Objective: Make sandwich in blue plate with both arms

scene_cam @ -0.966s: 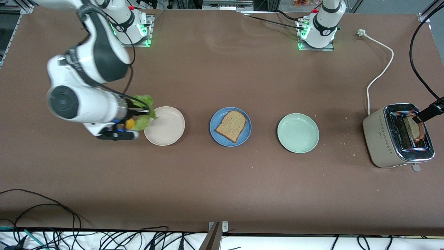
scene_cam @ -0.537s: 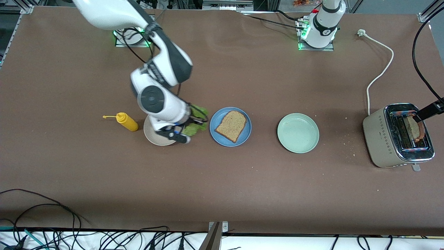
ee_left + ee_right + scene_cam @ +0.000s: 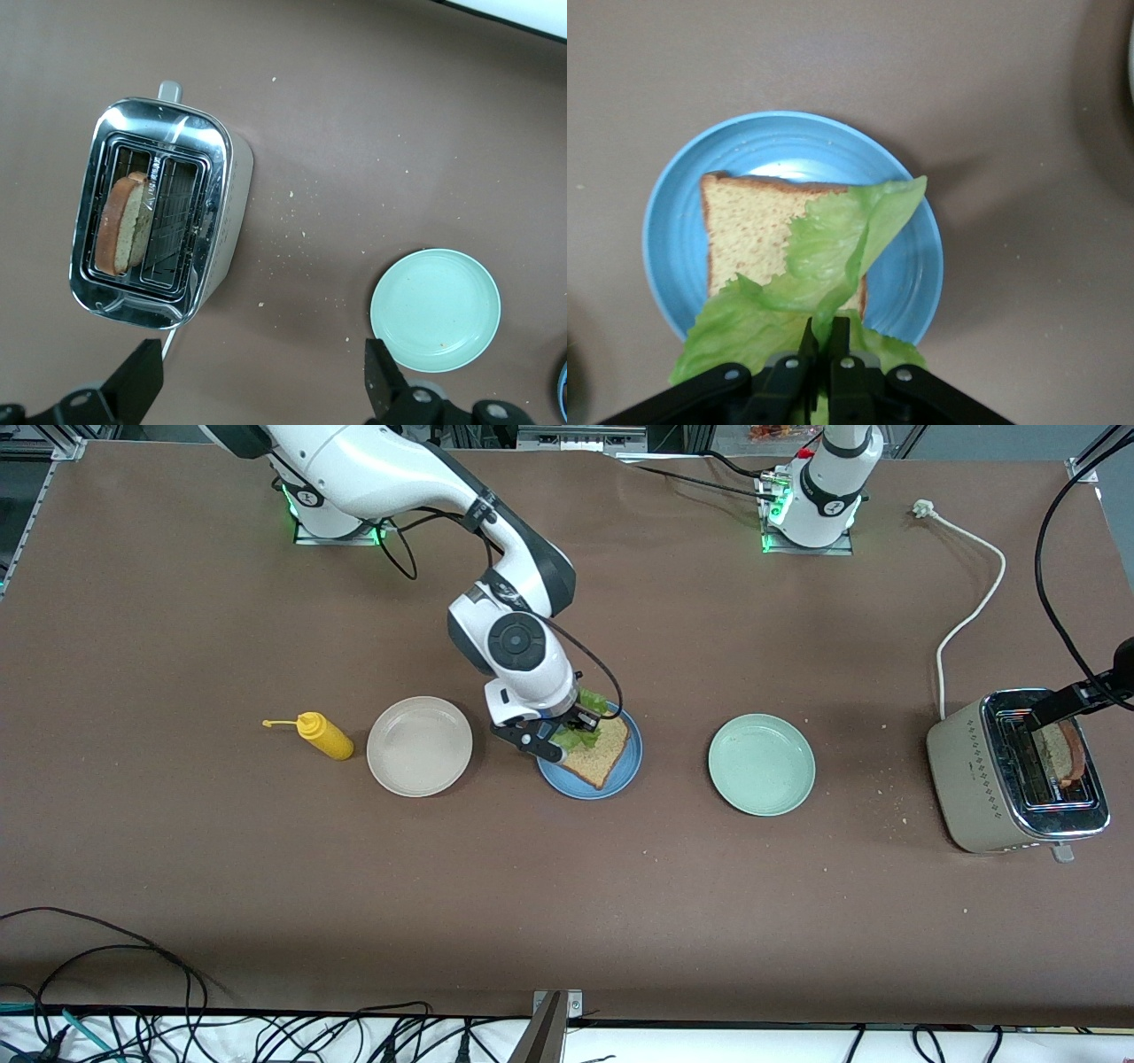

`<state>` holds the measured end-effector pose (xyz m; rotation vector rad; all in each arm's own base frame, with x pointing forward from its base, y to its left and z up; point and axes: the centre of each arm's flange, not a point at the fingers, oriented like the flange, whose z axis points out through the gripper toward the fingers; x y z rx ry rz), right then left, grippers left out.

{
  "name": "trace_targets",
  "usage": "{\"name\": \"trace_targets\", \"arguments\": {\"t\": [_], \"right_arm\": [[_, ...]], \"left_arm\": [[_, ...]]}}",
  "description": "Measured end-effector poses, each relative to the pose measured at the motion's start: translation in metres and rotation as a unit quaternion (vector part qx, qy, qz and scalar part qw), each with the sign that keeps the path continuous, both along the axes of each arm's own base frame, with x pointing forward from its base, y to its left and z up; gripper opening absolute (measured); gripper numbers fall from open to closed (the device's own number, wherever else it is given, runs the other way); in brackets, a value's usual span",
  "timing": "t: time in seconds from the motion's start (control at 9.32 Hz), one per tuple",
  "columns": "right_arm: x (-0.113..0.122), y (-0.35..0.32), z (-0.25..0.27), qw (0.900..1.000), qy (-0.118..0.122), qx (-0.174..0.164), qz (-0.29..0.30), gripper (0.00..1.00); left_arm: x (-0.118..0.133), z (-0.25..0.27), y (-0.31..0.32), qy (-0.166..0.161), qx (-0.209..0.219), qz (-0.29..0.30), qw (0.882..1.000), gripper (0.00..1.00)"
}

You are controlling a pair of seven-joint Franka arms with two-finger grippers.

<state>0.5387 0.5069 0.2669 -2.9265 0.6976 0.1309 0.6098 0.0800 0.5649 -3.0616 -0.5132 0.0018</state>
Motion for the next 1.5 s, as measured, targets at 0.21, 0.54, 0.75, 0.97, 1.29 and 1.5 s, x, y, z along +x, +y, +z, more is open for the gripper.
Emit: {"name": "trace_targets", "arguments": {"t": [0.21, 0.54, 0.75, 0.97, 1.29, 1.5], "right_arm": [[-0.004, 0.006, -0.027, 1.0, -0.018, -0.014, 0.013, 0.06], [-0.01, 0.014, -0.037, 0.999, -0.025, -0.013, 0.019, 0.26], [0.003, 0.006, -0.032, 0.999, -0.036, -0.014, 0.01, 0.56], [0.018, -0.005, -0.011, 0.998, -0.057, -0.014, 0.0, 0.87], [0.042, -0.047, 0.043, 0.996, -0.06, -0.06, 0.007, 1.0], [0.059, -0.104, 0.071, 0.988, -0.028, -0.125, 0.082, 1.0]], "left_arm": [[0.0, -0.002, 0.006, 0.002, 0.0, -0.006, 1.0, 1.0], [-0.005, 0.0, 0.038, 0.002, 0.001, -0.047, 0.999, 1.0], [-0.007, 0.0, 0.049, 0.003, 0.0, -0.048, 0.999, 1.0], [-0.003, -0.003, 0.028, -0.003, -0.037, -0.055, 0.998, 1.0], [0.012, -0.027, -0.028, 0.017, -0.05, -0.09, 0.995, 1.0], [0.015, -0.034, -0.036, 0.023, -0.05, -0.092, 0.994, 1.0]]}}
